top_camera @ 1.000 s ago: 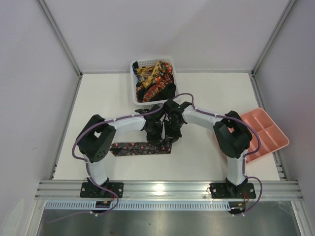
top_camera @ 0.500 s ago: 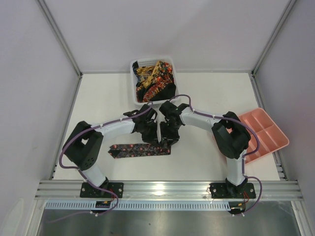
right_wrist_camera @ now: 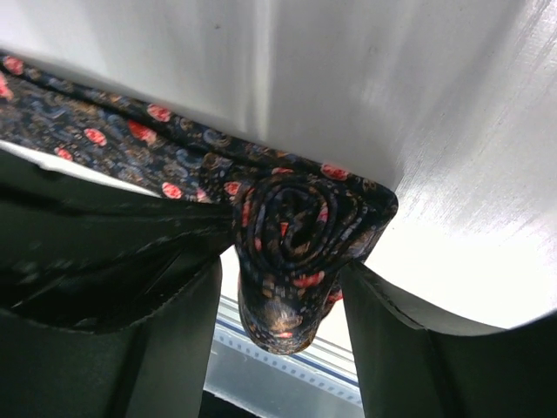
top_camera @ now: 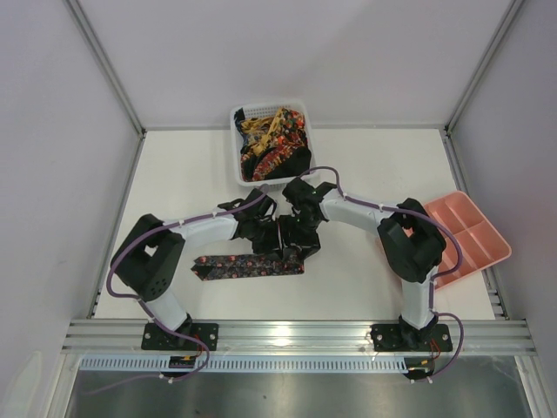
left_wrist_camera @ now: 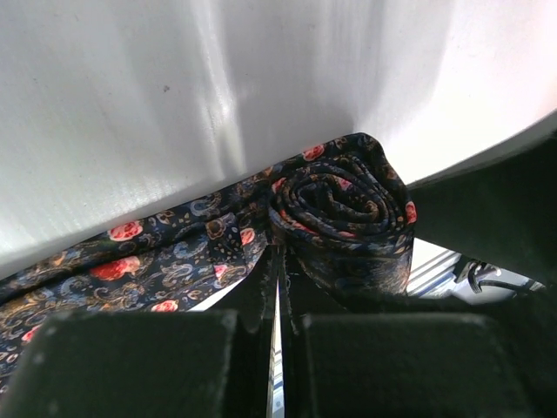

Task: Roll the ties
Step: Roll the tie

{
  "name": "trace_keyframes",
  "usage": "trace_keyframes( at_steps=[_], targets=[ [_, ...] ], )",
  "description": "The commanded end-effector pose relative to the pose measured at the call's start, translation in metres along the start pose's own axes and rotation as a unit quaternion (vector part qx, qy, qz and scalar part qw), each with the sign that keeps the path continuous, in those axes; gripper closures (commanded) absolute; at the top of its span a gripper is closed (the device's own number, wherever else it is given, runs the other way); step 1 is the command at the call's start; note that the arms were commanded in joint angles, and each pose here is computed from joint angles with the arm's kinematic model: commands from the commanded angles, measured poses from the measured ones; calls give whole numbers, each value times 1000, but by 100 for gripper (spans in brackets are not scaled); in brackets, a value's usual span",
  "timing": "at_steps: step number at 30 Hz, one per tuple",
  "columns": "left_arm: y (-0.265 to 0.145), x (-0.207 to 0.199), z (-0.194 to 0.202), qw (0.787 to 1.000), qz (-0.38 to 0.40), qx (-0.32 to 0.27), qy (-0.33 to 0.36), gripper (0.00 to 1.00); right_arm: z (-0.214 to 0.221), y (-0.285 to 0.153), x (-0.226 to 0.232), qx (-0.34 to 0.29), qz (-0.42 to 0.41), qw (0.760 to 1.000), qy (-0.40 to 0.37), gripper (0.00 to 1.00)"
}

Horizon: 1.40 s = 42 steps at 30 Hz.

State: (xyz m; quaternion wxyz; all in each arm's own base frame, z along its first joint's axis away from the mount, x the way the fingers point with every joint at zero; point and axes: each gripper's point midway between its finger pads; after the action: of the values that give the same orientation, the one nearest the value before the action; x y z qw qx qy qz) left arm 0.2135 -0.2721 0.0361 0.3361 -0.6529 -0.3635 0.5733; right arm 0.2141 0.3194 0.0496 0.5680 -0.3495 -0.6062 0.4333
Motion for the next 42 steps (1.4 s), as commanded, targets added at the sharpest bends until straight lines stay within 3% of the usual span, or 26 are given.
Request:
trace_keyframes(
  at_steps=[1,17,27,36,42],
  targets=[
    [2,-14,-4,1000,29,-3,-2,99,-4,-23,16,-22,-37,999,-27,36],
    [1,-12,-6,1000,22,-4,2,99,-4,-39,18,-28,-55,997,-43,32],
    [-5,1,-6,1000,-20,-9,6,99,-2,-23,27,-7,-77,996,-51,52],
    [-8,25,-1,997,-79,-9,3,99,2,3,29,14,-66,996,-51,56],
    [-22,40,4,994,-106,-26,8,99,-2,3,33,9,-67,996,-53,53]
  ],
)
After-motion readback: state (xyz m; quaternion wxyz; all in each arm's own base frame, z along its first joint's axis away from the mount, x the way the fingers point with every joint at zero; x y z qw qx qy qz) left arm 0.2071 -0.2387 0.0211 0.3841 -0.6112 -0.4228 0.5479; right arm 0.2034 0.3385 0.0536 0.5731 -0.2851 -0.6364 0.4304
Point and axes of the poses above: each gripper's point midway between its finger pads, its own y axis out along the fingers, its own x axis along the line the jaws close on, z = x × y, and after that the axes turned 2 degrees about y, right-handed
